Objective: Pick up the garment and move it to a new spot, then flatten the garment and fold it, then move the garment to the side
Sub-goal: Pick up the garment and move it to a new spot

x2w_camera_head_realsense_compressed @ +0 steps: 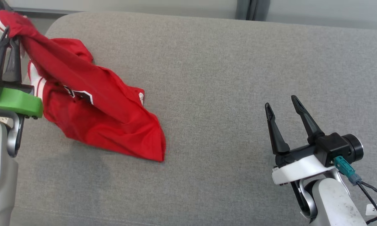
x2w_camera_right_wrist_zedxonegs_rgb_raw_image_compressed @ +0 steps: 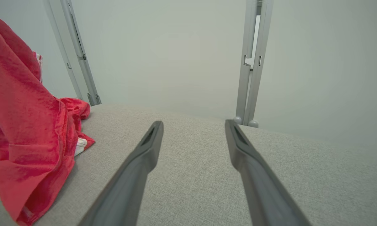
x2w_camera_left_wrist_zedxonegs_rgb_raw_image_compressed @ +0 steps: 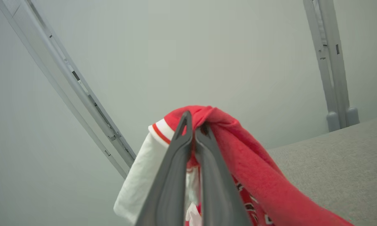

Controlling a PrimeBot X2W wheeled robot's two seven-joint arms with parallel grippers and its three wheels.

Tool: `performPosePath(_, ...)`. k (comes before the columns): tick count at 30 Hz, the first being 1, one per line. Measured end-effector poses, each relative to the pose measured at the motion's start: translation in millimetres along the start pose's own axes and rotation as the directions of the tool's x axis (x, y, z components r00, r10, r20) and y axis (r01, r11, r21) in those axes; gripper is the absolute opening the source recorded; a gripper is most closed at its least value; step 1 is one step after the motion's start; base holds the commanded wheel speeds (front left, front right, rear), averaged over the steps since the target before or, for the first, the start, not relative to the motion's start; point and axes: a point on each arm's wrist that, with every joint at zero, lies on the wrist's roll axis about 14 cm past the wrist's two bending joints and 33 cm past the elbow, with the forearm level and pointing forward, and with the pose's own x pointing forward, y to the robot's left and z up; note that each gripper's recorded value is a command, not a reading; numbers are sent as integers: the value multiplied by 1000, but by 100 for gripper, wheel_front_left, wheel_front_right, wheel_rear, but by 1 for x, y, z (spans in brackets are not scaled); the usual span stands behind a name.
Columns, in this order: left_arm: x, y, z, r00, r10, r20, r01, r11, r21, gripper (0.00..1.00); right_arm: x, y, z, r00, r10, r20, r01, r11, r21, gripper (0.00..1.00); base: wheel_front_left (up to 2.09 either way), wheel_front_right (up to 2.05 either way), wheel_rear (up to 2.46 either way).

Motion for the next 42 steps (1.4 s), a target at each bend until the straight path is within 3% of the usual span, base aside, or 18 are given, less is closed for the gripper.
performPosePath(9, -11, -15, 117, 937, -29, 347, 33, 999, -8, 0, -11, 0, 31, 998, -19, 64, 20, 1000, -15, 100, 0, 0, 0)
performPosePath(19, -9, -90, 201, 818, -174, 548, 228, 973, -32, 0, -30, -26, 48, 989, -105, 99, 107, 994, -7, 100, 0, 0, 0)
performPosePath(30, 7, -197, 268, 655, -359, 665, 484, 875, -5, 0, -62, -79, 70, 951, -270, 151, 274, 962, -4, 100, 0, 0, 0)
performPosePath(35, 32, -242, 262, 644, -427, 635, 557, 830, -7, 0, -86, -107, 75, 917, -366, 159, 369, 929, 13, 100, 0, 0, 0)
performPosePath(42, 64, -324, 225, 629, -543, 556, 676, 736, -46, 0, -125, -141, 73, 857, -497, 134, 498, 867, 25, 100, 0, 0, 0)
